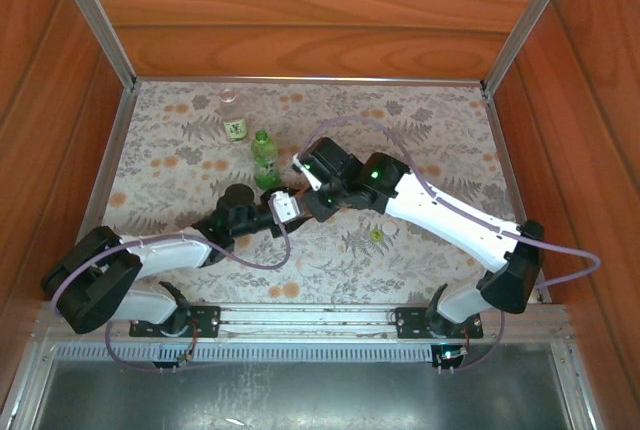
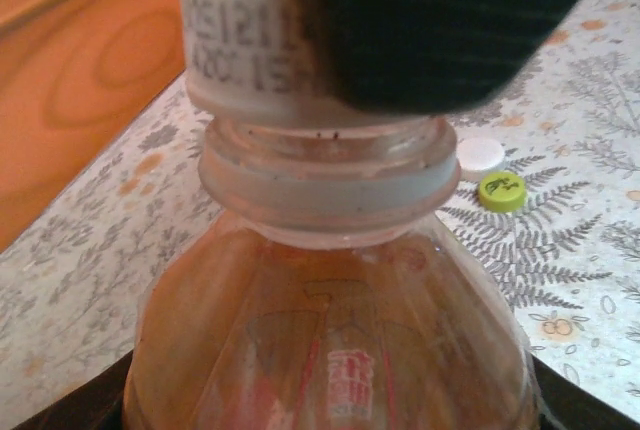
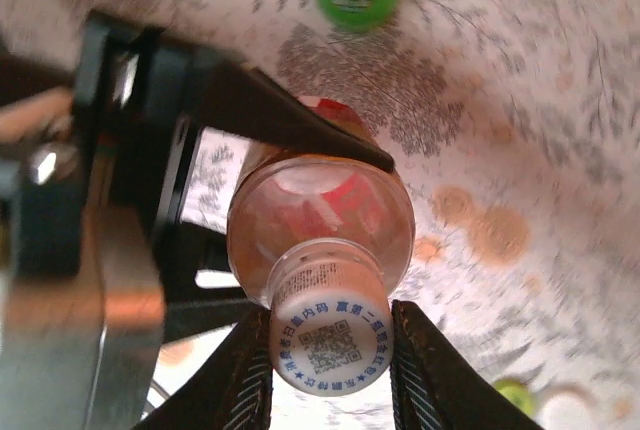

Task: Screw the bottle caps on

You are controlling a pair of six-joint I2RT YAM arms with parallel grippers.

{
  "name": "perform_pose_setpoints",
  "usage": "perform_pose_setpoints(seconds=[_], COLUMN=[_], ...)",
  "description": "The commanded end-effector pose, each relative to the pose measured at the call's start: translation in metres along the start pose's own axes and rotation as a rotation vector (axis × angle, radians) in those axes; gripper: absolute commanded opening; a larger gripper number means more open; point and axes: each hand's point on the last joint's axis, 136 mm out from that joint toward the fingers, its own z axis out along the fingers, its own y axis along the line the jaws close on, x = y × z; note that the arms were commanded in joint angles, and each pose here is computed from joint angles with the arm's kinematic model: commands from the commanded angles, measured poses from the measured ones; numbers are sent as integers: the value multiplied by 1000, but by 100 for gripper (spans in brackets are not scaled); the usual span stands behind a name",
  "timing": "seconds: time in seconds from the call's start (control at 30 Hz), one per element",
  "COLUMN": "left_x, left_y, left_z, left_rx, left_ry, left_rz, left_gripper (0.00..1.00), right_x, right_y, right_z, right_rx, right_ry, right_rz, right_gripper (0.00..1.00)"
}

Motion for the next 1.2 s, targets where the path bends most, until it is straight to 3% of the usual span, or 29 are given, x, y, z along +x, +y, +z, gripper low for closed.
perform_pose_setpoints(seconds=[0.0,0.13,0.2,0.3,0.43,0.6,0.9,1.17], left_x=[-45,-39,-29,-22,-18,-14,-9,-10], left_y=[0,-14,-24,-39,-52,-62,-66,-65], left_z=[7,2,-1,-7,-13,-17,-17,-19], left_rx=[4,58,89,153,196,249,267,265], left_ry=[-125,-127,-113,-112,-112,-81,-55,-55], left_rz=[95,60,47,33,39,61,68,74], left_gripper=[58,58,58,58,58,58,58,58], right_x=[3,12,21,42,66,66,37,52], right_y=[1,-1,10,22,34,27,31,44], right_z=[9,-12,-29,-50,-67,-69,-42,-28], right_rx=[6,-23,-118,-225,-277,-185,-90,-200], right_ry=[29,2,-30,-92,-175,-184,-199,-153], right_rz=[309,64,-146,-408,-761,-1049,-1243,-1250], right_gripper=[27,52,56,46,46,48,50,50])
